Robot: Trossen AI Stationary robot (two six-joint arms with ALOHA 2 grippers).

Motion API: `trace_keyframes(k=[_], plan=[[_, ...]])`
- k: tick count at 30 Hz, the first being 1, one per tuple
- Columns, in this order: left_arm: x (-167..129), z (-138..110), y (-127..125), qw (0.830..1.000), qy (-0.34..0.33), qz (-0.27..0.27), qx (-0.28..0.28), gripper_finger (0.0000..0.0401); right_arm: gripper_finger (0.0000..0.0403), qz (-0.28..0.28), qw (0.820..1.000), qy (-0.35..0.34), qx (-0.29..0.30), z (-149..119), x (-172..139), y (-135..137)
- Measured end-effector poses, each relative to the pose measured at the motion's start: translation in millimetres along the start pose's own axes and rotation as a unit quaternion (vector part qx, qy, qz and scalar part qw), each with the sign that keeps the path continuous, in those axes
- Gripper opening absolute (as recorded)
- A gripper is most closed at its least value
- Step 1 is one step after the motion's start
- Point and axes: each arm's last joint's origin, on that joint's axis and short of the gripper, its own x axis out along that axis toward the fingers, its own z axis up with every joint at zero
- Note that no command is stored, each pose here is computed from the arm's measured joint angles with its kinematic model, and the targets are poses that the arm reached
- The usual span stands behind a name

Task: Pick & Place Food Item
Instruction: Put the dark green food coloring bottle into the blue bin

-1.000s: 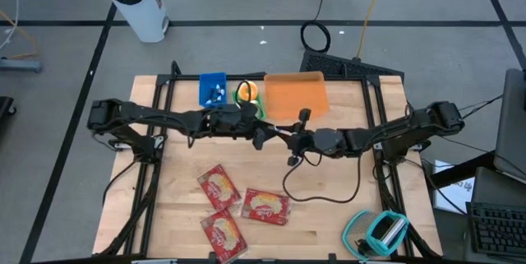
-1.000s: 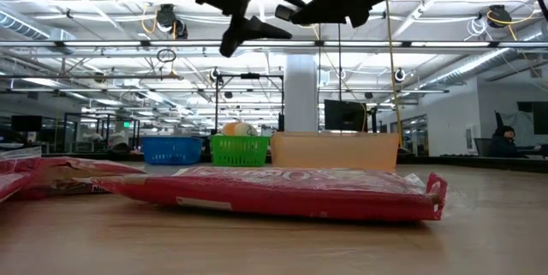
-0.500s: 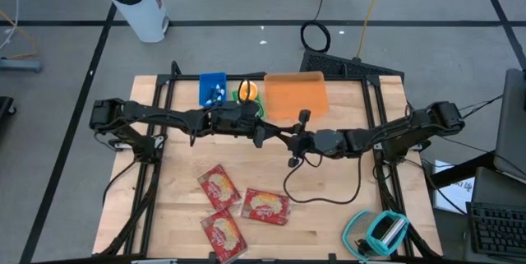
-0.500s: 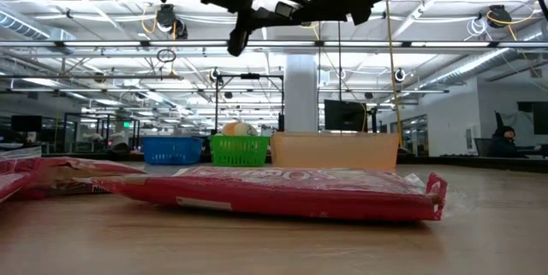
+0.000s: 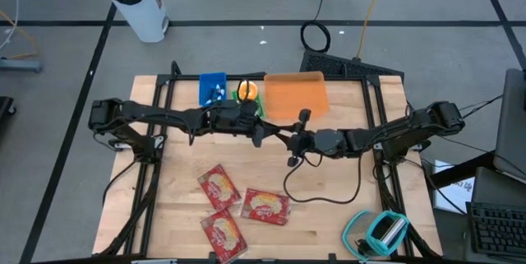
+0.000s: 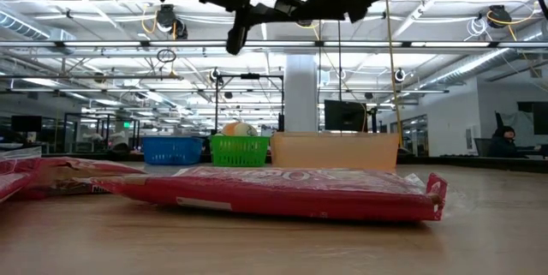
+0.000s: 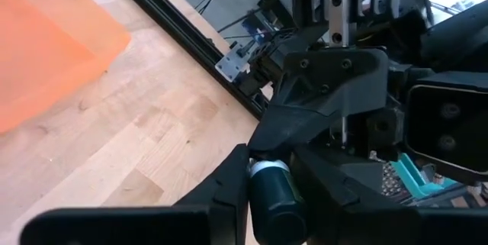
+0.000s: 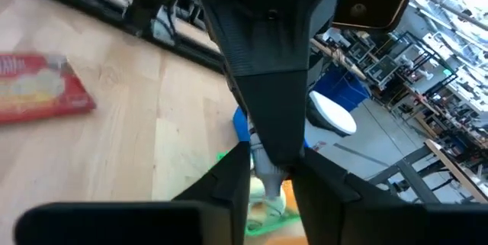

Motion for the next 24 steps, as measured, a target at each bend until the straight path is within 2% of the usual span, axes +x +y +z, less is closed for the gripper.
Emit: trace_keyframes(k=[8, 11, 13, 15, 18, 19, 24], plan=[[-47.2, 40.5, -10.1, 0.997, -0.06, 0.002, 0.055, 0.0065, 0.0156, -0.047, 0.995, 0.054, 0.066, -9.1, -3.8, 6.3], [-66.0, 44.3, -6.3, 0.992, -0.063, 0.071, 0.078, 0.0066, 0.0171, -0.035, 0.993, 0.069, 0.092, -11.1, -7.6, 11.8], [-80.3, 44.3, -0.7, 0.982, -0.064, 0.151, 0.09, 0.0067, 0.0175, -0.022, 0.99, 0.083, 0.108, -13.6, -11.1, 16.9], [-90.6, 40.0, 9.0, 0.959, -0.063, 0.257, 0.098, 0.0068, 0.0176, -0.017, 0.989, 0.086, 0.122, -13.2, -13.8, 19.5], [-98.2, 31.6, 27.2, 0.912, -0.057, 0.394, 0.1, 0.0065, 0.017, -0.009, 0.988, 0.084, 0.126, -11.7, -16.9, 23.9], [-97.7, 30.3, 33.0, 0.902, -0.06, 0.416, 0.098, 0.0064, 0.0168, -0.007, 0.989, 0.083, 0.126, -11.1, -17.6, 24.9], [-92.4, 19.9, 81.3, 0.883, -0.06, 0.46, 0.065, 0.0064, 0.0157, -0.007, 0.988, 0.079, 0.129, -10.1, -17.7, 24.8]])
